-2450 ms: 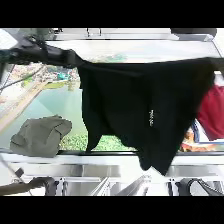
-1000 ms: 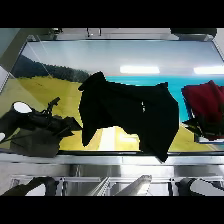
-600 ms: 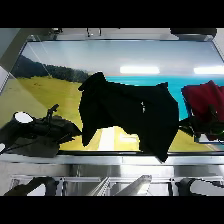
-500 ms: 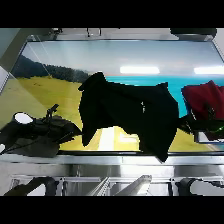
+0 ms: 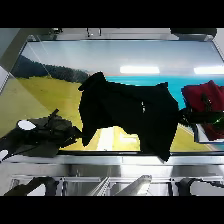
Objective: Fold the shirts.
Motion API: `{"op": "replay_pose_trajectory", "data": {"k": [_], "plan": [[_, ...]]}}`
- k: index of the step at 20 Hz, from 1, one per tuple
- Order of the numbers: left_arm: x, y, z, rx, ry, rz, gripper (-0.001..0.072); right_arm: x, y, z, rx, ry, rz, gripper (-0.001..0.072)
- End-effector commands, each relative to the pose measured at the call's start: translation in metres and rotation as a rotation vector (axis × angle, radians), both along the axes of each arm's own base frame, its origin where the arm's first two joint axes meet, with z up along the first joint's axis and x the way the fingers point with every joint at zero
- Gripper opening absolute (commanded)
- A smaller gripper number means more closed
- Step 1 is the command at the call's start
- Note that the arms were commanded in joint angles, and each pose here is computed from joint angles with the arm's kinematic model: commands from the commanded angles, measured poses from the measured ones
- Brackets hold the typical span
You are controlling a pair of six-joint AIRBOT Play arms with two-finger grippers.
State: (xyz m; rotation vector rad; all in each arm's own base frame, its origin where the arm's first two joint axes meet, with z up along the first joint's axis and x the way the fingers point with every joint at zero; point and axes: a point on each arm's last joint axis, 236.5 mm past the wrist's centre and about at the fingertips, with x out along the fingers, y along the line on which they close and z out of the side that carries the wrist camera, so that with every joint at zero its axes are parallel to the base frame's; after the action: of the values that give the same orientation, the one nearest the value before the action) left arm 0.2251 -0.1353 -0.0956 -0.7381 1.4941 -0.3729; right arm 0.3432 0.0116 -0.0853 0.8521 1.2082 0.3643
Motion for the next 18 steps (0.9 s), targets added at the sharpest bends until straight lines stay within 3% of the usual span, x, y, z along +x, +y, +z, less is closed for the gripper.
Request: {"op": "replay_pose_trajectory", "data": {"k": [1, 5, 6, 7, 8, 9, 13, 14, 15, 17, 18], "plan": [[0.009, -0.014, -0.001, -0.083, -0.057, 0.052, 0.0704, 0.002, 0.004, 0.005, 0.018, -0.006, 0.008, 0.0426], [-0.003, -0.038, -0.008, -0.181, -0.003, -0.003, 0.0703, 0.001, 0.005, 0.006, 0.023, -0.004, 0.012, 0.0427], [-0.004, -0.047, -0.007, -0.217, -0.002, -0.018, 0.0624, 0.0, 0.005, 0.006, 0.026, -0.003, 0.014, 0.0427], [-0.004, -0.053, -0.006, -0.249, -0.005, -0.03, 0.0377, -0.001, 0.006, 0.007, 0.03, -0.002, 0.018, 0.0426], [-0.004, -0.057, -0.005, -0.267, -0.001, -0.05, 0.0214, -0.001, 0.006, 0.007, 0.031, -0.001, 0.018, 0.0426], [-0.004, -0.059, -0.003, -0.284, 0.005, -0.068, 0.0148, -0.001, 0.006, 0.007, 0.03, -0.002, 0.018, 0.0426], [0.003, -0.056, 0.016, -0.348, -0.006, -0.095, 0.0142, -0.001, 0.005, 0.007, 0.033, -0.001, 0.016, 0.0414], [0.008, -0.05, 0.02, -0.35, -0.025, -0.077, 0.014, -0.002, 0.005, 0.007, 0.033, 0.0, 0.017, 0.0311], [0.014, -0.045, 0.025, -0.347, -0.05, -0.06, 0.0015, -0.002, 0.005, 0.007, 0.033, 0.0, 0.017, 0.0239], [0.023, -0.034, 0.036, -0.348, -0.1, -0.029, 0.0015, -0.002, 0.006, 0.007, 0.035, 0.0, 0.017, 0.0208], [0.027, -0.029, 0.042, -0.351, -0.12, -0.016, 0.0015, -0.002, 0.006, 0.007, 0.037, 0.001, 0.019, 0.0105]]}}
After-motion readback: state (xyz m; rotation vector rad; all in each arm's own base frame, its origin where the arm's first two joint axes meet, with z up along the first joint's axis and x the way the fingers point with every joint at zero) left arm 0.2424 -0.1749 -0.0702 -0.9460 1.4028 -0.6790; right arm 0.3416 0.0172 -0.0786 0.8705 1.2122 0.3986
